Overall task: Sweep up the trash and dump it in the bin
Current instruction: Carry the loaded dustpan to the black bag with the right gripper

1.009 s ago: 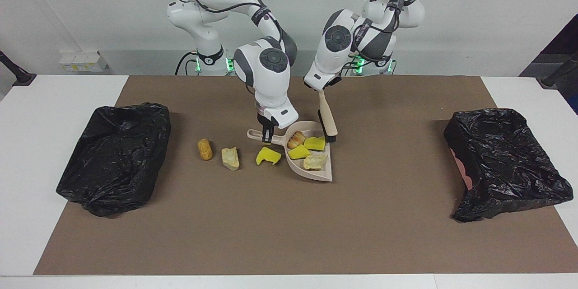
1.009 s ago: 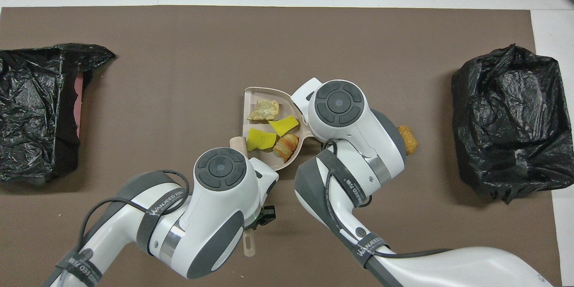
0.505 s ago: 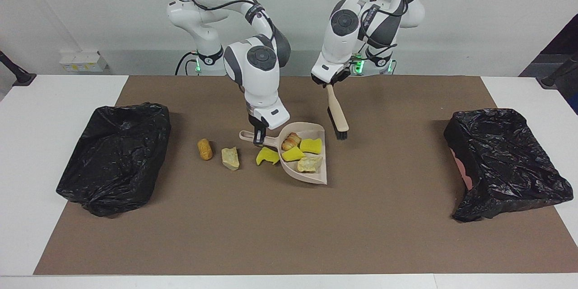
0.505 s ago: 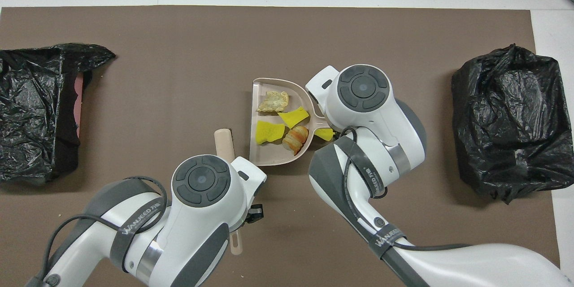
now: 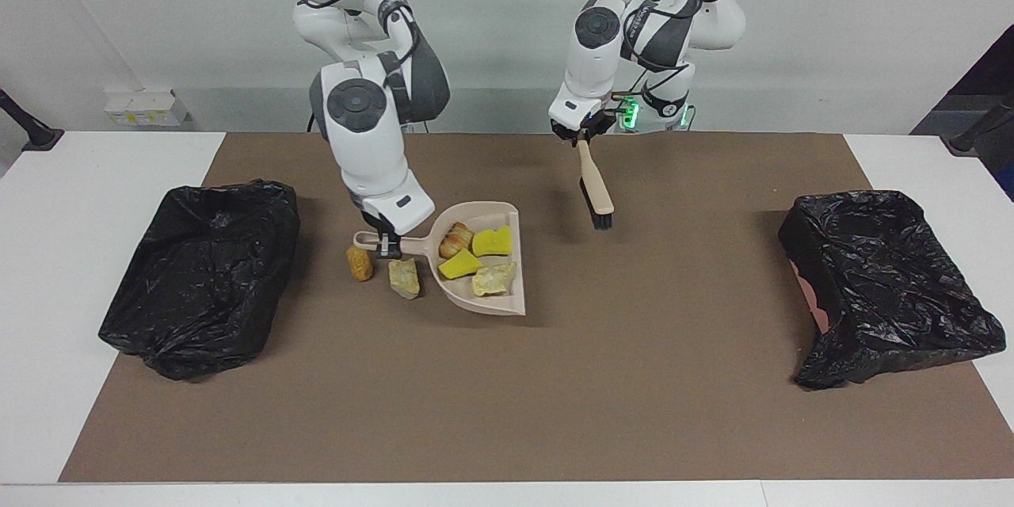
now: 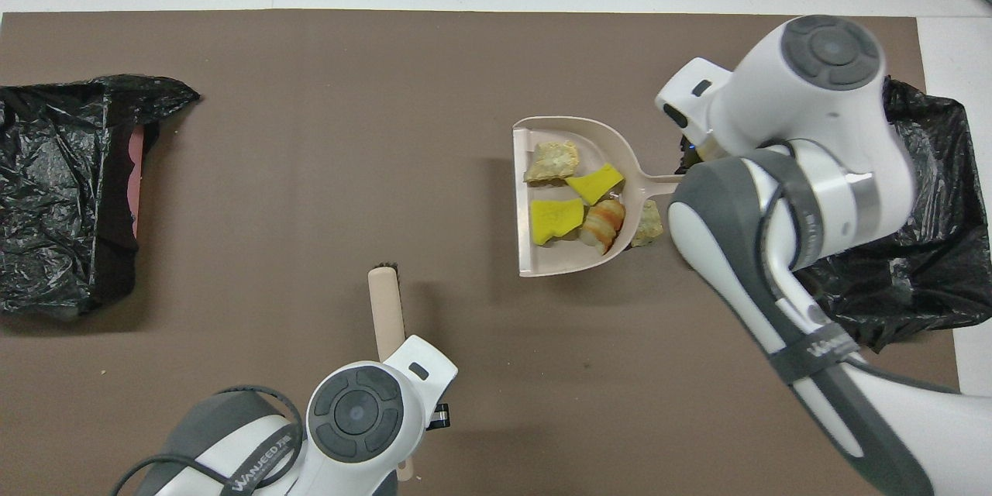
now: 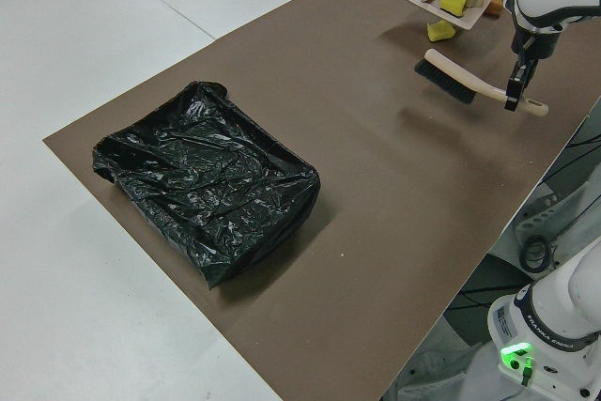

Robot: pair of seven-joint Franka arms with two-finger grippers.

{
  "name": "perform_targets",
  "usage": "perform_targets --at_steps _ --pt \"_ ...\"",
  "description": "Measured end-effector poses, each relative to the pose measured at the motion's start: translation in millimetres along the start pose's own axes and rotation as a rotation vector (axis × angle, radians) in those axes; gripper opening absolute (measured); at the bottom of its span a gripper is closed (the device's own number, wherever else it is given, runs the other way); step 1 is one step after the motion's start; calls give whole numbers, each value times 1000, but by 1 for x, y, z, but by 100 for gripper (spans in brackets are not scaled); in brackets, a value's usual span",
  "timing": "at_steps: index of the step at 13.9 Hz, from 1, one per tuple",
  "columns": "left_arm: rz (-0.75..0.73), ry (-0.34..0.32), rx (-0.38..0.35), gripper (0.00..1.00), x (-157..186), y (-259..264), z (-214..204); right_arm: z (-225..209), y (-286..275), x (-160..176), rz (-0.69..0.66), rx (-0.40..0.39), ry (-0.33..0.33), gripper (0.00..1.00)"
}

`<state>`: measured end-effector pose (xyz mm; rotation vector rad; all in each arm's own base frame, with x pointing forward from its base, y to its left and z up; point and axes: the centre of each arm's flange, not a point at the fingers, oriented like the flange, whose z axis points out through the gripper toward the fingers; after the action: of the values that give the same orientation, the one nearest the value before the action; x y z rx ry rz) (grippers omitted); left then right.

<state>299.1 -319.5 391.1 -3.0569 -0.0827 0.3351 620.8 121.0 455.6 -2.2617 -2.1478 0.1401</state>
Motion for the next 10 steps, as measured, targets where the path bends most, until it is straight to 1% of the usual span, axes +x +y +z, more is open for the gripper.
perform_targets --at_steps 2,4,8,10 --pt "32 11 -10 27 -18 16 15 -14 6 -54 69 6 3 32" --pt "59 12 -11 27 -44 35 36 -31 9 -110 142 -15 10 32" --pt "64 15 -52 27 -61 54 50 -60 -4 -216 161 -65 4 32" --pt "60 -3 -47 27 -64 58 58 -73 -17 -271 161 -87 -24 32"
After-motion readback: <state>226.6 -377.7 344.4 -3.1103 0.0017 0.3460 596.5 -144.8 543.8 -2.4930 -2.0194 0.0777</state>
